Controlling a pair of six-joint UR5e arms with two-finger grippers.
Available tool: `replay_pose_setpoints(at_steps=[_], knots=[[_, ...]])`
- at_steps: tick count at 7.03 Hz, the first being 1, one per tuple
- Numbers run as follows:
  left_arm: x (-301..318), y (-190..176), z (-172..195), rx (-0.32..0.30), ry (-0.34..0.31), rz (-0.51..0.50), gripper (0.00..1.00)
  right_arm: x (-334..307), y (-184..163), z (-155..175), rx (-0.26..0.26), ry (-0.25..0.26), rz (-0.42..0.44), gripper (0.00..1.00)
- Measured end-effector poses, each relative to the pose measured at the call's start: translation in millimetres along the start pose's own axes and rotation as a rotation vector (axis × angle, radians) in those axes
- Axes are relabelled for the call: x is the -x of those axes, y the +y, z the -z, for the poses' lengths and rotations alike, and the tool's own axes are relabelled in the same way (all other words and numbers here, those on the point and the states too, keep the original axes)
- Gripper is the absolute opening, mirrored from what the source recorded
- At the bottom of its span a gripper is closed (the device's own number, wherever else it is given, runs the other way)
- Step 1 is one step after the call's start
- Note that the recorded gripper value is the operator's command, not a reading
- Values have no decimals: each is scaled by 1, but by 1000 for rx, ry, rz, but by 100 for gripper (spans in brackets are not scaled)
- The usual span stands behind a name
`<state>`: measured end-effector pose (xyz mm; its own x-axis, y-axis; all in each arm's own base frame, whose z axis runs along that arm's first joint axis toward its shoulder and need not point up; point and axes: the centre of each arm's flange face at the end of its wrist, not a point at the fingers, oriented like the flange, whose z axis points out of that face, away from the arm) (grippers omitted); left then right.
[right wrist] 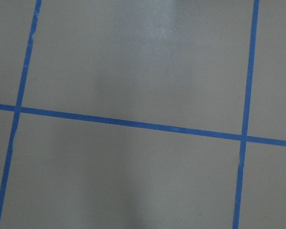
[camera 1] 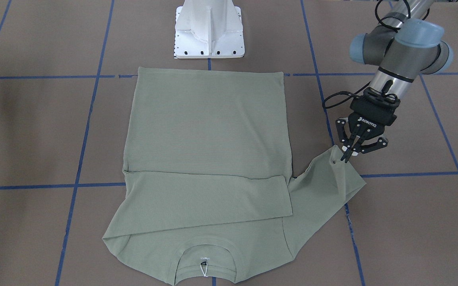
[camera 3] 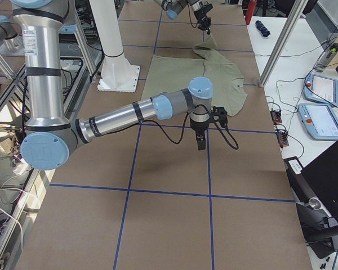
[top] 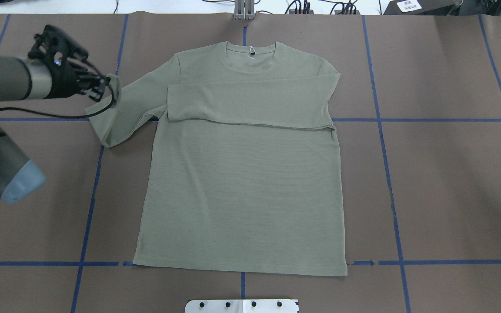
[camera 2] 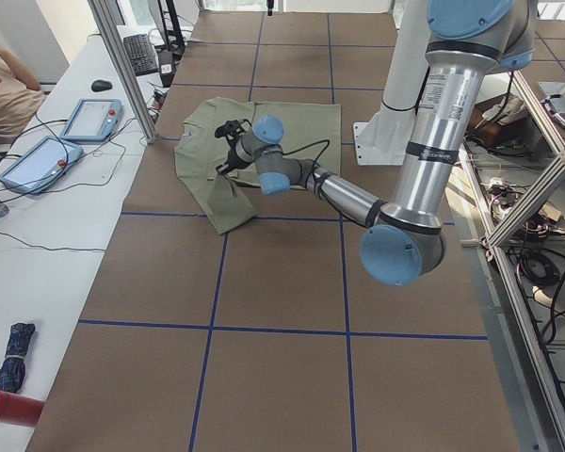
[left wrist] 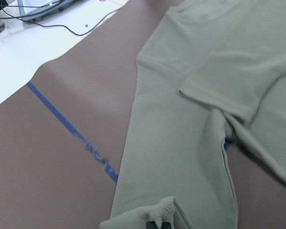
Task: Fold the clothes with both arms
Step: 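Fold the held sleeve across the shirt body with the left gripper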
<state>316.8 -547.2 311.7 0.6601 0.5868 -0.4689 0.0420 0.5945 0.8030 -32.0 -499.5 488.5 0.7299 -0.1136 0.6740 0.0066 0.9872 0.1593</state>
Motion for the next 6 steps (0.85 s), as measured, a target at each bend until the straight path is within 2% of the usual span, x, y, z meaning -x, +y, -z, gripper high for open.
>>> replay_pose_setpoints(at_steps=[1, 3, 4, 5, 6], knots=[[-34, -70, 0, 1, 0, 96, 0, 0, -1, 0, -1, 0, -1, 100], [-103, -185, -14, -24, 39, 281, 0, 1, -2, 1, -4, -1, -5, 100], [-146, -219, -27, -37, 60, 321, 0, 2, -2, 2, -5, -1, -6, 100], [-192, -226, -40, -60, 81, 312, 0, 2, -2, 2, -5, -1, -8, 100], [-234, -214, -57, -80, 121, 274, 0, 2, -2, 2, -5, -1, -9, 100]])
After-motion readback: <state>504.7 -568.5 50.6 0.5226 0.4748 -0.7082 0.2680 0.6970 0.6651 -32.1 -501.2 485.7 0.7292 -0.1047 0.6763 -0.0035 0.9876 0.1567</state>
